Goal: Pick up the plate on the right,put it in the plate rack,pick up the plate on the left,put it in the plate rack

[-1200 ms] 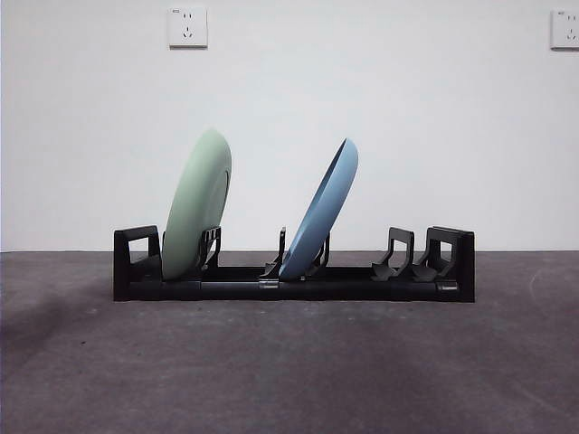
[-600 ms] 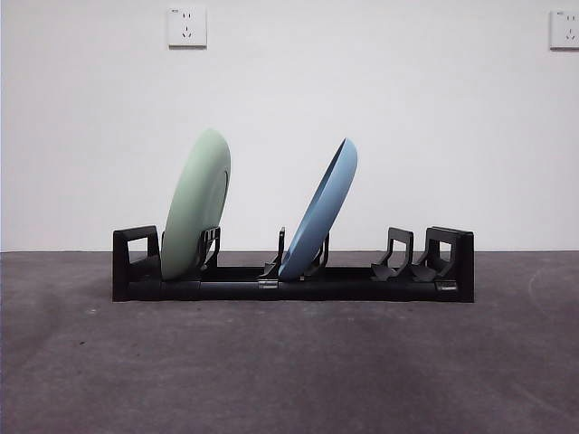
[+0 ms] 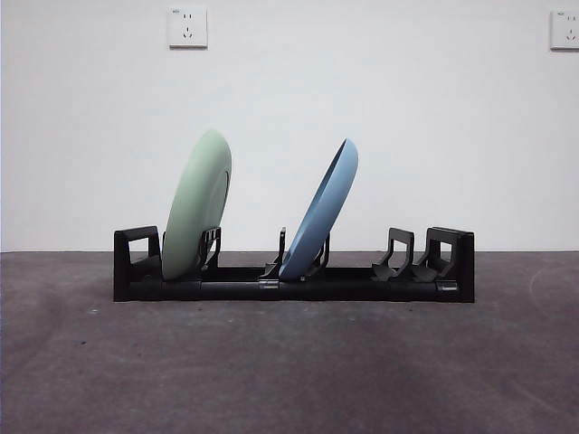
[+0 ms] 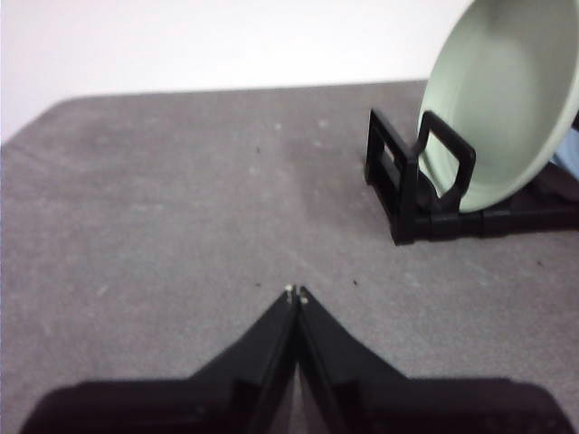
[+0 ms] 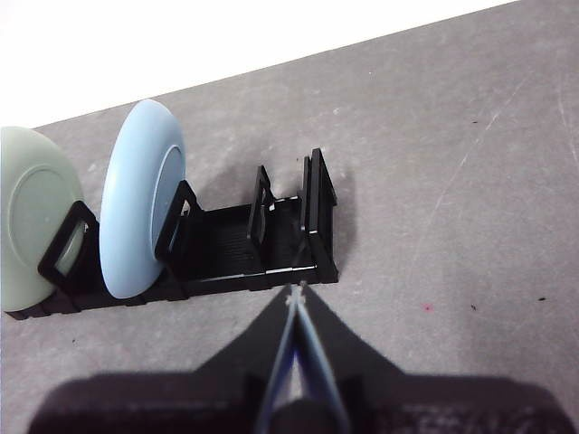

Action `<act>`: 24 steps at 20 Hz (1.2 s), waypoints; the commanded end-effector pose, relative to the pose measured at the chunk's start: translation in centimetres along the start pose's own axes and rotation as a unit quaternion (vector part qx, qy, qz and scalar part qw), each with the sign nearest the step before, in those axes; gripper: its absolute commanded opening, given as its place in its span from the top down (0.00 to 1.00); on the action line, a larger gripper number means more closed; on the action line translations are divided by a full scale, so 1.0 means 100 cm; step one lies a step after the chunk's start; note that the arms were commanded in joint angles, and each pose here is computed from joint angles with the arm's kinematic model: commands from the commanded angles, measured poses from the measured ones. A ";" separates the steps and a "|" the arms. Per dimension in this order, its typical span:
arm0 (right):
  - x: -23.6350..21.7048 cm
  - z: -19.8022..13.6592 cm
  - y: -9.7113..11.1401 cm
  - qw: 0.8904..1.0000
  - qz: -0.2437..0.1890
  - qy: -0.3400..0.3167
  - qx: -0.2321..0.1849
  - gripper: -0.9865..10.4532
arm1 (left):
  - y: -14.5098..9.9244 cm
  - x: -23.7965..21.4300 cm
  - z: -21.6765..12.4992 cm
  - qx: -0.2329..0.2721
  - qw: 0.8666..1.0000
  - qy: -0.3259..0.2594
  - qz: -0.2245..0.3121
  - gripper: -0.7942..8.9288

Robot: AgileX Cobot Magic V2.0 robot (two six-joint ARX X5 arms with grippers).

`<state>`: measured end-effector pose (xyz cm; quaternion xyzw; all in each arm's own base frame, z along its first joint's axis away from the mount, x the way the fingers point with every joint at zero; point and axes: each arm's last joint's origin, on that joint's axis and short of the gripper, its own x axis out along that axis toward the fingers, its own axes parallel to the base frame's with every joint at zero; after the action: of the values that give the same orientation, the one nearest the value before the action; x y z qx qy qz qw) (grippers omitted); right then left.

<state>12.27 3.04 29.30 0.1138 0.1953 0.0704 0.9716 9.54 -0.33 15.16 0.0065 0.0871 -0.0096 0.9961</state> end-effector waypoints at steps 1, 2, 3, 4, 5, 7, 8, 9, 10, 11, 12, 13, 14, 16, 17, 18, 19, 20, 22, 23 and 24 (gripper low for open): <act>0.001 -0.002 0.000 1.000 -0.001 0.000 0.003 0.91 | 0.000 0.001 -0.005 -0.018 1.000 0.004 0.000 0.92; 0.001 -0.002 0.000 1.000 -0.001 0.000 0.003 0.91 | 0.000 0.001 -0.004 -0.021 1.000 0.002 -0.001 0.92; 0.001 -0.002 0.000 1.000 -0.002 0.000 0.003 0.91 | 0.000 0.001 -0.004 -0.021 1.000 0.003 0.000 0.92; 0.001 -0.001 0.000 1.000 -0.001 0.000 0.003 0.91 | 0.000 0.002 -0.005 -0.021 1.000 0.004 0.000 0.92; 0.001 -0.002 0.000 1.000 -0.002 0.000 0.003 0.91 | 0.000 0.002 -0.005 -0.021 1.000 0.004 0.001 0.92; 0.001 -0.002 0.000 1.000 -0.001 0.000 0.003 0.91 | 0.000 0.002 -0.005 -0.021 1.000 0.004 0.001 0.92; 0.001 -0.002 0.000 1.000 -0.001 0.000 0.003 0.91 | 0.000 0.002 -0.005 -0.021 1.000 0.004 0.000 0.92; 0.001 -0.002 0.000 1.000 -0.002 0.000 0.003 0.91 | 0.000 0.002 -0.005 -0.021 1.000 0.004 0.001 0.92; 0.001 -0.002 0.000 1.000 -0.001 0.000 0.003 0.91 | 0.000 0.002 -0.005 -0.021 1.000 0.004 0.000 0.92; 0.001 -0.002 0.000 1.000 -0.001 0.000 0.003 0.91 | 0.000 0.002 -0.005 -0.021 1.000 0.004 0.001 0.92; 0.001 -0.002 0.000 1.000 -0.001 0.000 0.003 0.91 | 0.000 0.002 -0.005 -0.021 1.000 0.004 0.001 0.92; 0.001 -0.002 0.000 1.000 -0.001 0.000 0.003 0.91 | 0.000 0.002 -0.005 -0.021 1.000 0.004 0.001 0.92; 0.001 -0.002 0.000 1.000 -0.001 0.000 0.003 0.91 | 0.000 0.002 -0.005 -0.021 1.000 0.004 0.001 0.92; 0.001 -0.002 0.000 1.000 -0.001 0.000 0.003 0.91 | 0.000 0.002 -0.005 -0.021 1.000 0.004 0.000 0.92; 0.001 -0.001 0.000 1.000 -0.001 0.000 0.002 0.91 | 0.000 0.002 -0.005 -0.021 1.000 0.004 0.001 0.92; 0.001 -0.001 0.000 1.000 -0.002 -0.001 -0.003 0.91 | 0.000 0.002 -0.005 -0.021 1.000 0.004 0.000 0.92; -0.001 -0.001 -0.001 0.999 -0.014 -0.009 -0.035 0.91 | 0.000 0.002 -0.005 -0.021 1.000 0.004 0.000 0.92; -0.007 0.000 -0.003 0.997 -0.039 -0.026 -0.060 0.91 | 0.000 0.002 -0.005 -0.021 1.000 0.004 0.000 0.92; -0.018 -0.004 -0.007 0.990 -0.059 -0.060 -0.114 0.91 | 0.000 0.002 -0.005 -0.021 1.000 0.004 0.001 0.92; -0.021 -0.010 -0.010 0.988 -0.049 -0.082 -0.122 0.91 | 0.000 0.002 -0.005 -0.021 1.000 0.004 0.001 0.92; -0.022 -0.018 -0.014 0.987 -0.050 -0.103 -0.116 0.91 | 0.000 0.002 -0.005 -0.021 1.000 0.004 0.001 0.92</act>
<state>9.47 1.59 28.96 0.0213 0.0774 0.0304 0.9963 9.55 -0.33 15.12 -0.0108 0.0872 -0.0085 0.9961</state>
